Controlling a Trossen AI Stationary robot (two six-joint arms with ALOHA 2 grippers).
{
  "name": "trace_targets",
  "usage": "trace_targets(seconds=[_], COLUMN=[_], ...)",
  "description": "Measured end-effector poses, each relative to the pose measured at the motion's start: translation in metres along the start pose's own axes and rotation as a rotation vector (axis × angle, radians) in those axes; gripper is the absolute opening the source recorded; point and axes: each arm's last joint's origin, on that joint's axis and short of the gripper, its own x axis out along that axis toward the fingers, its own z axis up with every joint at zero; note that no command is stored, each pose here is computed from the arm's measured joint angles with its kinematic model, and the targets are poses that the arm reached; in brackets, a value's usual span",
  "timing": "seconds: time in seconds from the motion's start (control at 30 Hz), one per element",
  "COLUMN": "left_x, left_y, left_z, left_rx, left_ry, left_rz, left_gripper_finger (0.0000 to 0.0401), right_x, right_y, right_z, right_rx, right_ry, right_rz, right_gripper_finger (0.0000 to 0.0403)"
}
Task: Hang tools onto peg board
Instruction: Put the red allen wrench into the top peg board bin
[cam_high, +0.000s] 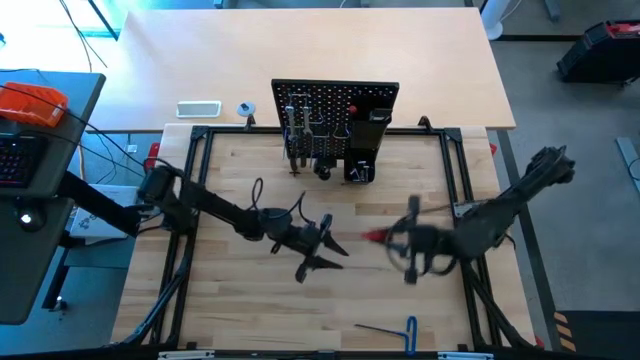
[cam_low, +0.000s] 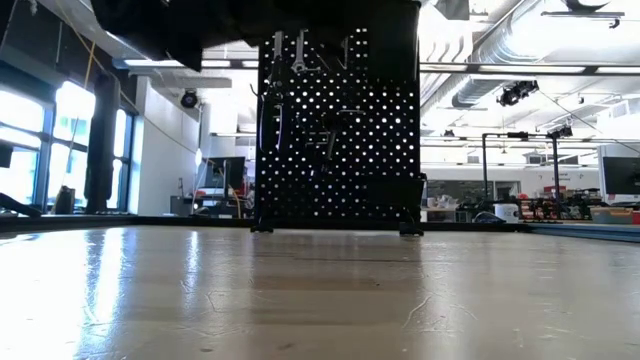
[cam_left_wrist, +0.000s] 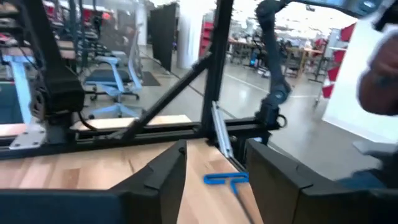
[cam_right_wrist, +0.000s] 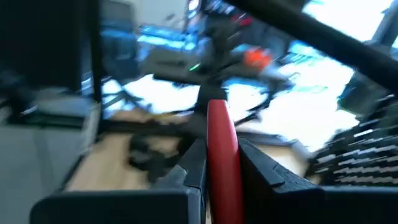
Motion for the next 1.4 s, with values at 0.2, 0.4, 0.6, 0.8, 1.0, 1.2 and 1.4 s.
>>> trace_targets(seconds=[0.2, 0.4, 0.6, 0.8, 1.0, 1.2, 1.4], left_x=[-0.013, -0.012, -0.010, -0.010, -0.010, -0.010, -0.009], left_y=[-0.008, -0.019, -0.025, -0.027, -0.027, -0.029, -0.033], left_z=[0.011, 0.004, -0.005, -0.006, -0.006, -0.006, -0.008], left_rx=[-0.004, -0.013, -0.025, -0.026, -0.040, -0.053, -0.053], left_ry=[0.024, 0.072, 0.117, 0.128, 0.128, 0.129, 0.139], left_rz=[-0.014, -0.039, -0.027, -0.008, -0.004, -0.007, -0.017], left_gripper_finger=[0.0170, 0.0170, 0.0170, 0.0170, 0.0170, 0.0170, 0.0170], right_x=[-0.031, -0.050, -0.061, -0.056, -0.035, -0.015, 0.009], right_y=[-0.047, -0.087, -0.123, -0.156, -0.197, -0.240, -0.266], right_z=[0.045, 0.099, 0.143, 0.171, 0.177, 0.169, 0.148], right_rx=[-0.077, -0.176, -0.217, -0.203, -0.107, 0.021, 0.130], right_ry=[-0.131, -0.266, -0.383, -0.320, -0.107, 0.029, 0.171], right_rz=[-0.149, -0.245, -0.301, -0.365, -0.426, -0.412, -0.349], right_gripper_finger=[0.0045, 0.0045, 0.0045, 0.0045, 0.0045, 0.0045, 0.0045])
